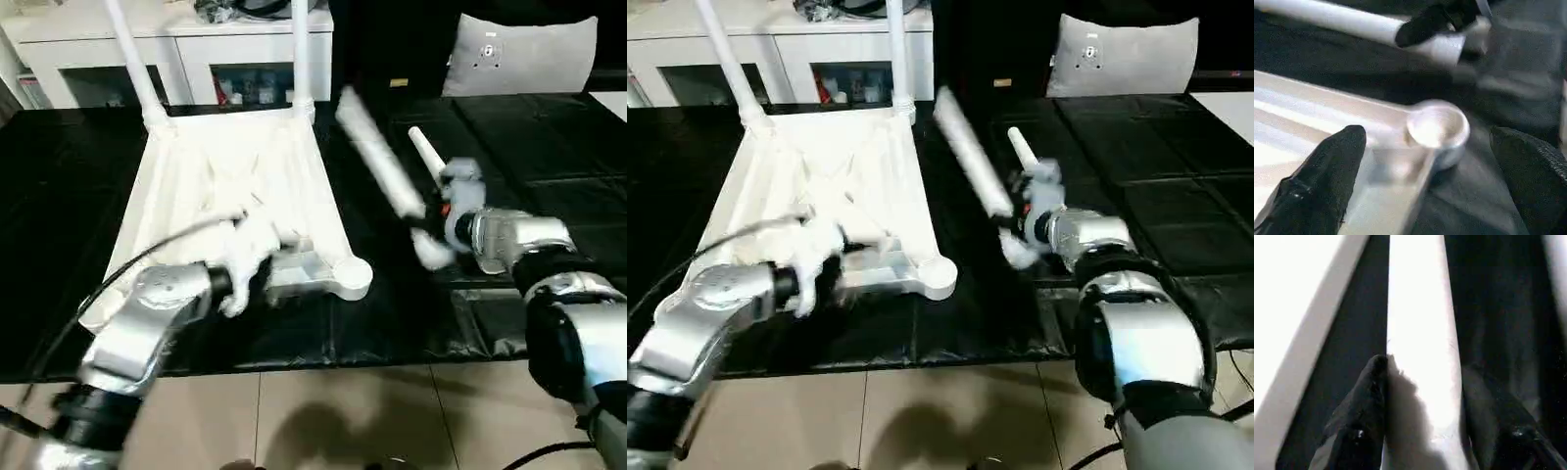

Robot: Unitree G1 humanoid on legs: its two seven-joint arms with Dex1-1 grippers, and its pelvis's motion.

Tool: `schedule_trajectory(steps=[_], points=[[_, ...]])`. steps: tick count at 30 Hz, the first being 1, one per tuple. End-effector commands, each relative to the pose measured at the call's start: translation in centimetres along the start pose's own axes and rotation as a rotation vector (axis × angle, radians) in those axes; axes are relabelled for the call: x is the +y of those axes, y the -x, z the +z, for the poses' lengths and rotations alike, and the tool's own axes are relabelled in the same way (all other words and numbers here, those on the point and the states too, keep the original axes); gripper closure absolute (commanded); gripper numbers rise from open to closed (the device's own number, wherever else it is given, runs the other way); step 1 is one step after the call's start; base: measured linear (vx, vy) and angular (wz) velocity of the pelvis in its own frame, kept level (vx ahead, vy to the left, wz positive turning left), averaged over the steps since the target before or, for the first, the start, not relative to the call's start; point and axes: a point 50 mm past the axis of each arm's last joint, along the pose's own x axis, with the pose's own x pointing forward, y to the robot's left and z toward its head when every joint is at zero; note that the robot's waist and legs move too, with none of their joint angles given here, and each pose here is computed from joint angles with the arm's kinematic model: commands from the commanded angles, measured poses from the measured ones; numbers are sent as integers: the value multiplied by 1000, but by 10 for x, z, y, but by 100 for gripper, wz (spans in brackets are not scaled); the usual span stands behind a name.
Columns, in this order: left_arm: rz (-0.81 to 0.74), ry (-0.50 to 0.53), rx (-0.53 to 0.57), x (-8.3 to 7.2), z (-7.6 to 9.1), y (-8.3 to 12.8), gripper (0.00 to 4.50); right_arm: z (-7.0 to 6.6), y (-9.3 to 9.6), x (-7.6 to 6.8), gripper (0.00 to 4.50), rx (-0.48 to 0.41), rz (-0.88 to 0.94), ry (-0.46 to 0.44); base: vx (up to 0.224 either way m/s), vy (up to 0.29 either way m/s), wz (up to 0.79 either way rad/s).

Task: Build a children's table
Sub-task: Pick table leg

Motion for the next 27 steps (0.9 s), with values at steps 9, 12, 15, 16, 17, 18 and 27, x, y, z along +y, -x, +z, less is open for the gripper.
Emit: schedule_trajectory(steps=[9,12,15,16,17,18,27], points=[[359,245,-324,36,47,-19,0,27,18,25,264,-453,441,-183,0,0,0],[242,387,-421,30,61,-26,0,18,27,40,264,-476,631,-199,0,0,0],[176,466,-480,24,71,-31,0,11,34,52,264,-476,752,-193,0,0,0],[168,486,-492,23,74,-33,0,9,37,55,264,-478,787,-191,0,0,0],[155,504,-508,21,76,-36,0,6,40,60,264,-476,830,-189,0,0,0],[139,540,-526,19,80,-39,0,2,44,66,264,-478,880,-190,0,0,0],[59,631,-606,8,97,-53,28,-11,55,88,264,-463,961,-183,0,0,0]])
